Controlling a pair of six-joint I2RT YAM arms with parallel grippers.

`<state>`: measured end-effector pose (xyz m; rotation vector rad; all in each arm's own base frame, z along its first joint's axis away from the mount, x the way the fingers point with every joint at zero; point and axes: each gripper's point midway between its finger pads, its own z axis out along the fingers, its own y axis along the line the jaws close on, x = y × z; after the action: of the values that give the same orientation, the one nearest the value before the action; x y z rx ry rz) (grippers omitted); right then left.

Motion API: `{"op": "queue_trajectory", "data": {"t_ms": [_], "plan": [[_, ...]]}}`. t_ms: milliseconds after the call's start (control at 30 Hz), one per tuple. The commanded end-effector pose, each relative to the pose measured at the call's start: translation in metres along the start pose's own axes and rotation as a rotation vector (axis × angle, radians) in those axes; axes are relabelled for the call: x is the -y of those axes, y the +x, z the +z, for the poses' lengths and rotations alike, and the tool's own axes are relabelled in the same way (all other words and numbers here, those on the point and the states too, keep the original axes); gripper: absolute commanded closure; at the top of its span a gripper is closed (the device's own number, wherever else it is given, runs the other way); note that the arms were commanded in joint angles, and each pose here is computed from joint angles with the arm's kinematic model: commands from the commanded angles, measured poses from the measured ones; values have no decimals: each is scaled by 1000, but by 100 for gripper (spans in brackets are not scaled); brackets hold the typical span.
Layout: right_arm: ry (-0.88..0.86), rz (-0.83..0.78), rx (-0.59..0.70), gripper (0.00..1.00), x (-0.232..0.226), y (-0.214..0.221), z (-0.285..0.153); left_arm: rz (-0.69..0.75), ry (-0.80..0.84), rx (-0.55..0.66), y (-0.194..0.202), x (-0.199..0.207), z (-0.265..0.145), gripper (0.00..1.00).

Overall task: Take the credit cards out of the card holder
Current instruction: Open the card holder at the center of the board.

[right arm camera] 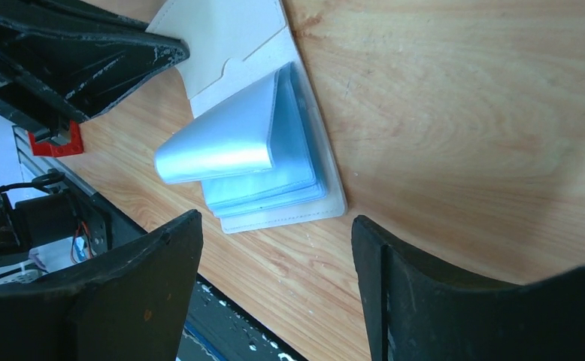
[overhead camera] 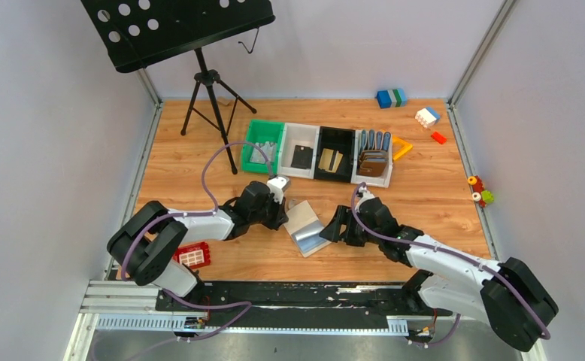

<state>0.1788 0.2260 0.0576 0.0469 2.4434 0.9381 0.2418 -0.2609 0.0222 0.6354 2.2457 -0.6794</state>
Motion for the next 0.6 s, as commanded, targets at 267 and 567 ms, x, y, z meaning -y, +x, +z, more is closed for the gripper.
{"op": "queue_trajectory", "data": {"t_ms": [267,567], "plan": [[39,98,76,42,-13,12,17,-71,-37,-77,15,-14,0,90],[103,53,50,44,-19,15,43,-53,36,-60,11,-1,-4,89]]}}
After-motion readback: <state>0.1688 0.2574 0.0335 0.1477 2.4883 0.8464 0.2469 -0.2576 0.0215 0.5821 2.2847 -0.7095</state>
